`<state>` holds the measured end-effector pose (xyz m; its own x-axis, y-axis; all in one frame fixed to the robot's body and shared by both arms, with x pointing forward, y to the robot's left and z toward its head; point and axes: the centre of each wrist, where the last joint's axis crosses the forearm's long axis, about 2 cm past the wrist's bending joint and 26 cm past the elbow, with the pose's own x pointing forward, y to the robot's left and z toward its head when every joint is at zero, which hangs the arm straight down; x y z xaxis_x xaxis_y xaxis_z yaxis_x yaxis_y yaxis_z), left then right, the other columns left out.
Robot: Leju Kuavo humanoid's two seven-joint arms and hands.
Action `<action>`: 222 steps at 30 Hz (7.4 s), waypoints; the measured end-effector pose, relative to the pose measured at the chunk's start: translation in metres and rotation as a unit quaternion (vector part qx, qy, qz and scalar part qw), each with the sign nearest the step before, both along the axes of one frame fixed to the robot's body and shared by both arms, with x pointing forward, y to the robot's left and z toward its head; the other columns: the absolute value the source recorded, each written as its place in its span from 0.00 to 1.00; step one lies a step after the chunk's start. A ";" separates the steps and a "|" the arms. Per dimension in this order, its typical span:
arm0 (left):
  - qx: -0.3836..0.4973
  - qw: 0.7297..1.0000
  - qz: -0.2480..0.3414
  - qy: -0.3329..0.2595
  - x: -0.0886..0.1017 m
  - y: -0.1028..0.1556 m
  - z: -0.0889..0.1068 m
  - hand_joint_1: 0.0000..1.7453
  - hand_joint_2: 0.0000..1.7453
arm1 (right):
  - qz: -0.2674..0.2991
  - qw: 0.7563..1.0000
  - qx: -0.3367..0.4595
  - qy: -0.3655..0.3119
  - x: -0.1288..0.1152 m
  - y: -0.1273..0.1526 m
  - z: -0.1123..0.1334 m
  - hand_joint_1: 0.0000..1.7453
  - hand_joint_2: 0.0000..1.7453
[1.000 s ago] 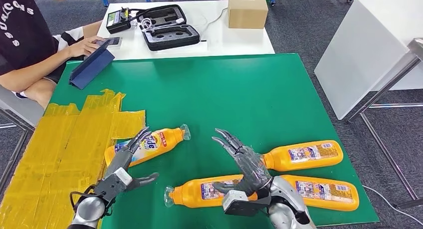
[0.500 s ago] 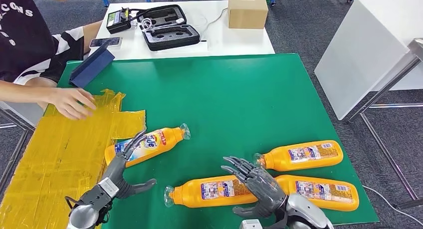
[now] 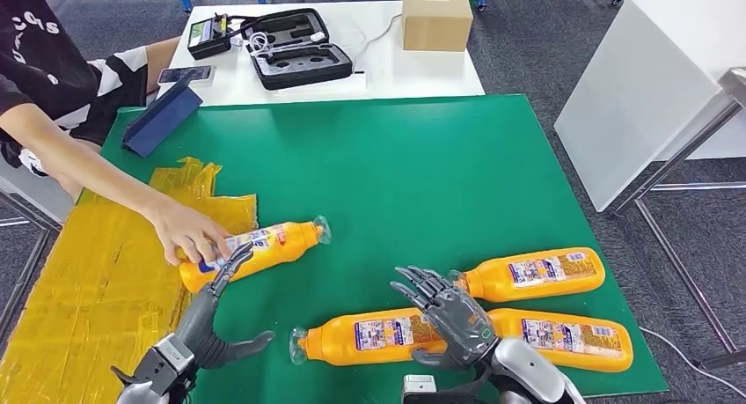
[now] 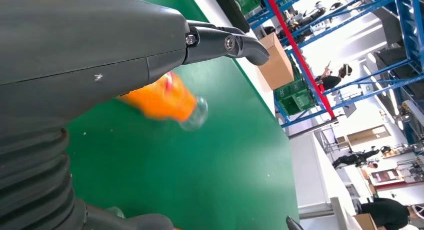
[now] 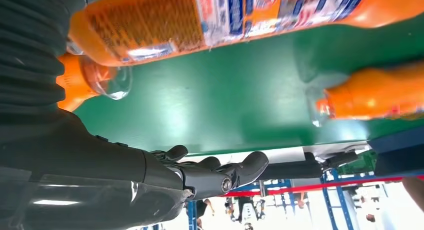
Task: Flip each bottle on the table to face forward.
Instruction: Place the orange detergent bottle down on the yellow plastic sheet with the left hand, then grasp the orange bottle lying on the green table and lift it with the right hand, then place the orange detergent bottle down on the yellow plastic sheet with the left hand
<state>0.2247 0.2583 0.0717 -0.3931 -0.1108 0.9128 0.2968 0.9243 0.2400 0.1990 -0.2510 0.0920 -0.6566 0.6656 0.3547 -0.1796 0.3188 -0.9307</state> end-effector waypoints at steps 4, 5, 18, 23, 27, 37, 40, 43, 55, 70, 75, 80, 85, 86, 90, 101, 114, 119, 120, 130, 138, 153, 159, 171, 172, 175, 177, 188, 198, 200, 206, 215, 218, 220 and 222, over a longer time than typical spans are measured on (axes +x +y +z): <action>-0.002 1.000 0.000 0.001 -0.001 -0.001 0.000 0.00 1.00 | 0.003 1.000 -0.001 0.003 0.002 0.006 -0.002 0.00 1.00; -0.002 1.000 0.000 0.001 -0.001 -0.001 0.000 0.00 1.00 | 0.003 1.000 -0.002 0.004 0.003 0.006 -0.002 0.00 1.00; -0.007 1.000 0.000 -0.001 -0.001 -0.004 0.001 0.00 1.00 | 0.020 0.996 -0.042 0.078 0.018 0.034 -0.026 0.00 1.00; -0.008 1.000 0.000 -0.001 -0.001 -0.004 0.001 0.00 1.00 | 0.023 0.995 -0.052 0.083 0.024 0.036 -0.030 0.00 1.00; -0.008 1.000 0.000 -0.001 -0.001 -0.004 0.001 0.00 1.00 | 0.023 0.995 -0.055 0.085 0.026 0.037 -0.031 0.00 1.00; -0.005 1.000 0.002 0.000 -0.002 -0.004 0.000 0.00 1.00 | -0.009 0.991 -0.088 0.098 0.041 0.037 -0.034 0.82 1.00; -0.005 1.000 0.002 0.001 -0.003 -0.004 -0.001 0.00 1.00 | -0.023 0.990 -0.103 0.096 0.048 0.040 -0.036 1.00 1.00; -0.004 1.000 0.002 0.002 -0.004 -0.004 -0.001 0.00 1.00 | -0.029 0.989 -0.105 0.096 0.054 0.045 -0.038 1.00 1.00; -0.002 1.000 0.002 0.004 -0.006 -0.005 -0.002 0.00 1.00 | -0.033 0.989 -0.103 0.100 0.063 0.053 -0.039 1.00 1.00; -0.013 1.000 -0.004 0.012 -0.005 -0.014 0.001 0.00 1.00 | -0.084 0.989 0.061 0.106 0.068 0.080 -0.023 1.00 1.00; -0.022 1.000 -0.012 0.019 -0.004 -0.022 0.004 0.00 1.00 | -0.105 0.982 0.134 0.084 0.070 0.095 -0.004 1.00 1.00; -0.074 0.996 -0.025 0.040 -0.004 -0.027 0.006 0.00 1.00 | -0.131 0.973 0.185 0.040 0.068 0.099 0.007 1.00 1.00; -0.159 0.984 -0.047 0.063 -0.003 -0.040 0.010 0.00 1.00 | -0.147 0.949 0.278 -0.010 0.066 0.106 0.027 1.00 1.00; -0.174 0.981 -0.053 0.067 -0.003 -0.043 0.011 0.00 1.00 | -0.148 0.942 0.300 -0.021 0.066 0.107 0.031 1.00 1.00; -0.226 0.966 -0.062 0.111 -0.001 -0.053 0.007 0.00 1.00 | -0.142 0.912 0.381 -0.051 0.063 0.109 0.042 1.00 1.00; -0.327 0.923 -0.069 0.191 0.017 -0.064 -0.001 0.00 1.00 | -0.119 0.878 0.463 -0.017 0.059 0.126 0.048 1.00 1.00; -0.350 0.913 -0.087 0.191 0.033 -0.072 0.009 0.00 1.00 | -0.059 0.892 0.443 0.059 0.049 0.158 0.028 1.00 1.00; -0.349 0.913 -0.096 0.187 0.037 -0.077 0.014 0.00 1.00 | -0.038 0.905 0.415 0.082 0.047 0.169 0.020 1.00 1.00; -0.349 0.913 -0.098 0.186 0.038 -0.078 0.015 0.00 1.00 | -0.033 0.908 0.408 0.087 0.046 0.171 0.018 1.00 1.00; -0.351 0.912 -0.100 0.187 0.038 -0.077 0.015 0.00 1.00 | -0.002 0.931 0.345 0.121 0.039 0.187 -0.004 1.00 1.00; -0.352 0.912 -0.092 0.190 0.037 -0.073 0.012 0.00 1.00 | 0.003 0.933 0.331 0.140 0.038 0.189 -0.014 1.00 1.00; -0.360 0.908 -0.075 0.202 0.032 -0.069 0.007 1.00 1.00 | -0.002 0.933 0.324 0.159 0.035 0.190 -0.024 1.00 1.00; -0.362 0.908 -0.073 0.200 0.032 -0.068 0.007 1.00 1.00 | 0.002 0.931 0.327 0.163 0.035 0.191 -0.023 1.00 1.00; -0.364 0.908 -0.071 0.194 0.032 -0.066 0.009 1.00 1.00 | 0.002 0.924 0.342 0.171 0.036 0.190 -0.018 1.00 1.00; -0.364 0.908 -0.071 0.193 0.032 -0.066 0.009 1.00 1.00 | 0.002 0.924 0.342 0.170 0.036 0.190 -0.018 1.00 1.00; -0.364 0.908 -0.071 0.192 0.033 -0.066 0.010 1.00 1.00 | 0.002 0.924 0.343 0.170 0.036 0.190 -0.018 1.00 1.00; -0.364 0.908 -0.071 0.192 0.032 -0.066 0.010 1.00 1.00 | 0.002 0.924 0.343 0.170 0.036 0.190 -0.018 1.00 1.00; -0.341 0.923 -0.044 0.171 0.033 -0.064 0.015 1.00 1.00 | -0.007 0.908 0.379 0.179 0.037 0.186 -0.012 0.00 0.00; 0.072 0.918 0.373 -0.114 0.041 -0.020 0.082 1.00 1.00 | -0.102 0.840 0.525 0.094 0.028 0.124 0.029 0.00 0.00; 0.215 0.846 0.448 -0.193 0.038 -0.012 0.095 1.00 1.00 | -0.127 0.828 0.542 0.063 0.028 0.103 0.037 0.00 0.25; 0.361 0.767 0.474 -0.237 0.037 -0.005 0.100 1.00 1.00 | -0.157 0.818 0.553 0.026 0.027 0.075 0.044 0.00 1.00; 0.498 0.760 0.408 -0.090 0.059 -0.012 0.046 1.00 1.00 | -0.201 0.816 0.541 -0.023 0.023 0.047 0.048 0.00 1.00; 0.518 0.768 0.369 -0.076 0.059 -0.016 0.029 1.00 1.00 | -0.203 0.818 0.537 -0.025 0.023 0.045 0.048 0.00 1.00; 0.522 0.774 0.352 -0.070 0.060 -0.017 0.022 1.00 1.00 | -0.203 0.820 0.535 -0.025 0.024 0.045 0.048 0.00 1.00; 0.523 0.780 0.337 -0.062 0.062 -0.017 0.014 0.71 1.00 | -0.204 0.821 0.533 -0.024 0.024 0.044 0.048 0.00 1.00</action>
